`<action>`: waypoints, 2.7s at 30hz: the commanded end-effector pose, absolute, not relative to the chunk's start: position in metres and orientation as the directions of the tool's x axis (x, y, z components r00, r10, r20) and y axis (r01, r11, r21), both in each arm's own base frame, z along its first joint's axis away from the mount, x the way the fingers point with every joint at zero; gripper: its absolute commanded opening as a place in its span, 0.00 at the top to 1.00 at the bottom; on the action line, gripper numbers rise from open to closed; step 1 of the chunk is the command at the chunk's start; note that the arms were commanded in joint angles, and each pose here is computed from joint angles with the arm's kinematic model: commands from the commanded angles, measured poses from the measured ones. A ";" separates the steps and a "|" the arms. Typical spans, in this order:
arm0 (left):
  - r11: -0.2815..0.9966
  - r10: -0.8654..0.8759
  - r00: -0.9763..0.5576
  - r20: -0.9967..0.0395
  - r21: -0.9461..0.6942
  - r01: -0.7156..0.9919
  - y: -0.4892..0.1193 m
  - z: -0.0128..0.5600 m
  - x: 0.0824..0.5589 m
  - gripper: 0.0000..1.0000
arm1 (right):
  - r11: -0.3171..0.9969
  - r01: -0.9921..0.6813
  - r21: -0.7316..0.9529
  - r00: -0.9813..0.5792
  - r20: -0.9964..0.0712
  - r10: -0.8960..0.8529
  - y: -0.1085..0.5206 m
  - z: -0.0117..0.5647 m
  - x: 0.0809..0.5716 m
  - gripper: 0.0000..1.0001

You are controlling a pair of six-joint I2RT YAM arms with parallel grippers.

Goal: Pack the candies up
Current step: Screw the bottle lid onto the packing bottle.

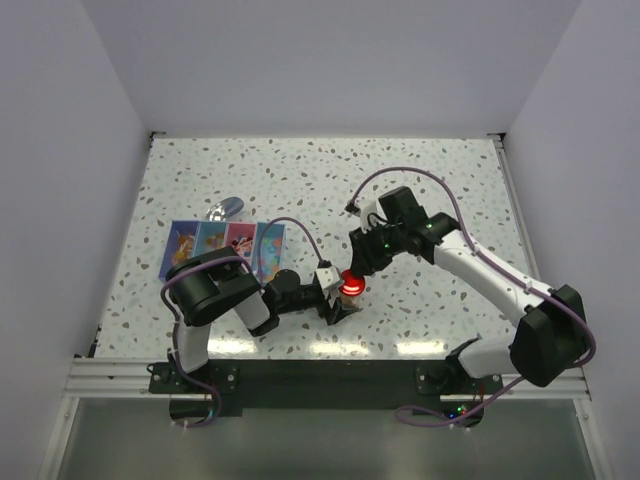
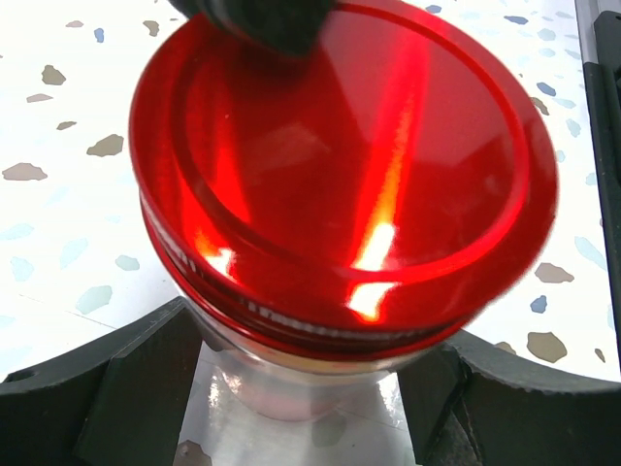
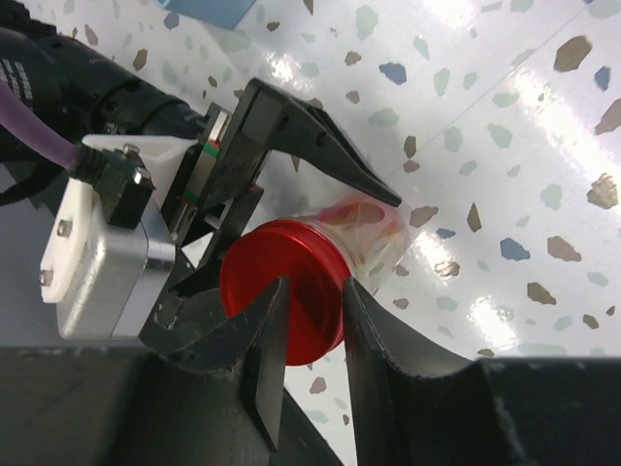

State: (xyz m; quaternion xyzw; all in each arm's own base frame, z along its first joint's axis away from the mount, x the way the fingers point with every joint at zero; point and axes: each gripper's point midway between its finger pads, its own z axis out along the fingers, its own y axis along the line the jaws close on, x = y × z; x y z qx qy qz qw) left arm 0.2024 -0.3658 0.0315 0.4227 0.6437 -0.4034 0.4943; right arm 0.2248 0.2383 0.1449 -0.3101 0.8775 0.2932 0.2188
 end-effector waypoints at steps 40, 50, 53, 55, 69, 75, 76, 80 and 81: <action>0.363 0.040 -0.088 -0.995 -0.067 0.929 -0.371 0.059 0.221 0.24 | 0.542 -0.679 0.495 -0.729 -0.541 -0.419 0.251 0.144 0.226 0.65; 0.370 0.042 -0.114 -0.993 -0.090 0.925 -0.374 0.057 0.224 0.50 | 0.613 -0.597 0.518 -0.791 -0.508 -0.341 0.232 0.131 0.198 0.71; 0.375 0.048 -0.117 -0.992 -0.091 0.923 -0.374 0.055 0.225 0.51 | 0.639 -0.571 0.515 -0.801 -0.520 -0.297 0.226 0.132 0.193 0.75; 0.377 0.055 -0.122 -0.991 -0.093 0.922 -0.374 0.053 0.225 0.53 | 0.654 -0.550 0.519 -0.806 -0.534 -0.254 0.223 0.135 0.190 0.77; 0.360 0.076 -0.136 -0.988 -0.100 0.927 -0.368 0.045 0.216 0.53 | 0.676 -0.587 0.445 -0.744 -0.627 -0.232 0.223 0.168 0.225 0.70; 0.362 0.086 -0.138 -0.987 -0.098 0.927 -0.368 0.044 0.216 0.53 | 0.626 -0.655 0.423 -0.703 -0.645 -0.300 0.244 0.176 0.257 0.66; 0.364 0.090 -0.141 -0.986 -0.099 0.926 -0.368 0.043 0.217 0.53 | 0.620 -0.657 0.430 -0.709 -0.633 -0.312 0.246 0.173 0.257 0.66; 0.371 0.096 -0.143 -0.985 -0.098 0.923 -0.370 0.044 0.221 0.53 | 0.575 -0.675 0.462 -0.711 -0.615 -0.341 0.252 0.167 0.252 0.67; 0.374 0.096 -0.144 -0.985 -0.099 0.922 -0.370 0.045 0.222 0.53 | 0.571 -0.671 0.472 -0.718 -0.606 -0.342 0.251 0.163 0.247 0.68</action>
